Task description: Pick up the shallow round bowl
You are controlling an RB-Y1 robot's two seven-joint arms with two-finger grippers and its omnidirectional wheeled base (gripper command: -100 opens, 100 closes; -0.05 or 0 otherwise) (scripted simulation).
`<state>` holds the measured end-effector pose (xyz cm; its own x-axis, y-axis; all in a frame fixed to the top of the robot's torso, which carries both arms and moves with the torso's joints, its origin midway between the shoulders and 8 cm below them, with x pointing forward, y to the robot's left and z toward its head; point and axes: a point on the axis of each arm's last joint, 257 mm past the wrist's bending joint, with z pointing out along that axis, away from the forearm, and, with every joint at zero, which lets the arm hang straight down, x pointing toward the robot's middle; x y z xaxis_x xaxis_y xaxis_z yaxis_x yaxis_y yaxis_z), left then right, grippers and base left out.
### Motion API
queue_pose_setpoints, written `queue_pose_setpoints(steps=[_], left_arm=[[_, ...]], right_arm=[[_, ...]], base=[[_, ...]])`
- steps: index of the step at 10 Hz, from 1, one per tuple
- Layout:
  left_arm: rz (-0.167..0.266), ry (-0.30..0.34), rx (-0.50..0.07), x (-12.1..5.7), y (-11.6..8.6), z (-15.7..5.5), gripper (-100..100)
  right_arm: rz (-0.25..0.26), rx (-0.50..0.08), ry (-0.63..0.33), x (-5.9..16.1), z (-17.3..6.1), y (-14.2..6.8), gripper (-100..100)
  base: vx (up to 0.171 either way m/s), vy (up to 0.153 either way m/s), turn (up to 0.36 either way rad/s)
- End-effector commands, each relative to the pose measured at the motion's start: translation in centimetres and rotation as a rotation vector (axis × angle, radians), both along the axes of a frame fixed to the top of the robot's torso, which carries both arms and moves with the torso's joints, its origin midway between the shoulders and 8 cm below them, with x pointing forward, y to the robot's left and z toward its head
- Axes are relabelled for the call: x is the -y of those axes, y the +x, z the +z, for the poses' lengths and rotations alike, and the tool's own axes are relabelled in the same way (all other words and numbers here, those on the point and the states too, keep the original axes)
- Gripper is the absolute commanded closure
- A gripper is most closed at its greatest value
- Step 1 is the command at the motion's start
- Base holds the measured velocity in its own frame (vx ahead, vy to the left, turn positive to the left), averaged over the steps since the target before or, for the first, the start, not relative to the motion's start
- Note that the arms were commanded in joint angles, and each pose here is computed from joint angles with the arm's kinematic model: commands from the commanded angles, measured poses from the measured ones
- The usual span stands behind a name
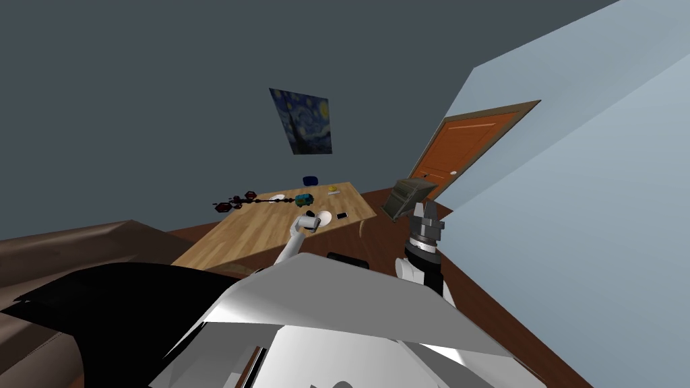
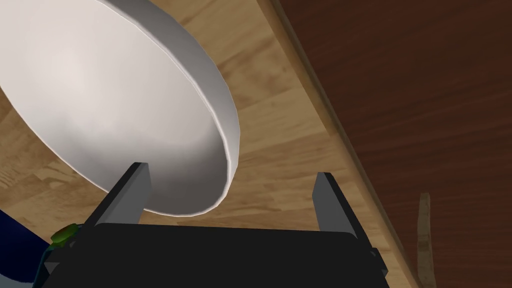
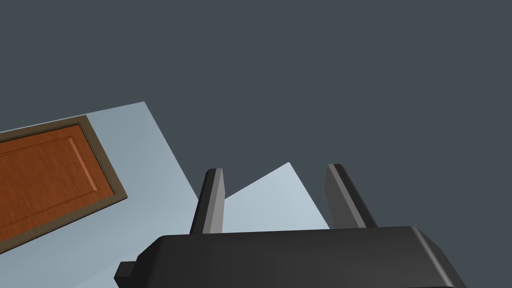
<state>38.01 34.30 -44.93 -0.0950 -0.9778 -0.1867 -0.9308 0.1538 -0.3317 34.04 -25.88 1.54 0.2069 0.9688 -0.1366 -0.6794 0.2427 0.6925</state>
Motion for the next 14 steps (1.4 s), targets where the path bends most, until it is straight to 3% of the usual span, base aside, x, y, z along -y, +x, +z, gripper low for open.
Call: queue_pose_setpoints(steps=[1, 2, 6, 7, 11, 12, 13, 14], left_arm=[[0.000, 0.000, 0.000, 0.0, 0.0, 0.0, 0], [0.002, 0.000, 0.002, 0.0, 0.1, -0.8, -100], [0.003, 0.000, 0.003, 0.0, 0.0, -1.6, -100], [0.003, 0.000, 0.004, 0.0, 0.1, -1.6, 100], [0.004, 0.000, 0.002, 0.0, 0.0, -1.6, 100], [0.004, 0.000, 0.002, 0.0, 0.0, -1.7, 0], [0.002, 0.000, 0.002, 0.0, 0.1, -0.8, 100], [0.001, 0.000, 0.002, 0.0, 0.0, -0.6, 100]], right_arm=[[0.000, 0.000, 0.000, 0.0, 0.0, 0.0, 0], [0.000, 0.000, 0.000, 0.0, 0.0, 0.0, 0], [0.000, 0.000, 0.000, 0.0, 0.0, 0.0, 0], [0.000, 0.000, 0.000, 0.0, 0.0, 0.0, 0], [0.000, 0.000, 0.000, 0.0, 0.0, 0.0, 0], [0.000, 0.000, 0.000, 0.0, 0.0, 0.0, 0], [0.000, 0.000, 0.000, 0.0, 0.0, 0.0, 0], [0.000, 0.000, 0.000, 0.0, 0.0, 0.0, 0]], base=[[0.011, 0.002, 0.001], [0.016, 0.008, -0.012], [0.014, 0.012, -0.006], [0.000, 0.000, 0.000], [0.000, 0.000, 0.000], [0.000, 0.000, 0.000], [-0.015, -0.017, 0.008], [-0.021, -0.019, 0.010]])
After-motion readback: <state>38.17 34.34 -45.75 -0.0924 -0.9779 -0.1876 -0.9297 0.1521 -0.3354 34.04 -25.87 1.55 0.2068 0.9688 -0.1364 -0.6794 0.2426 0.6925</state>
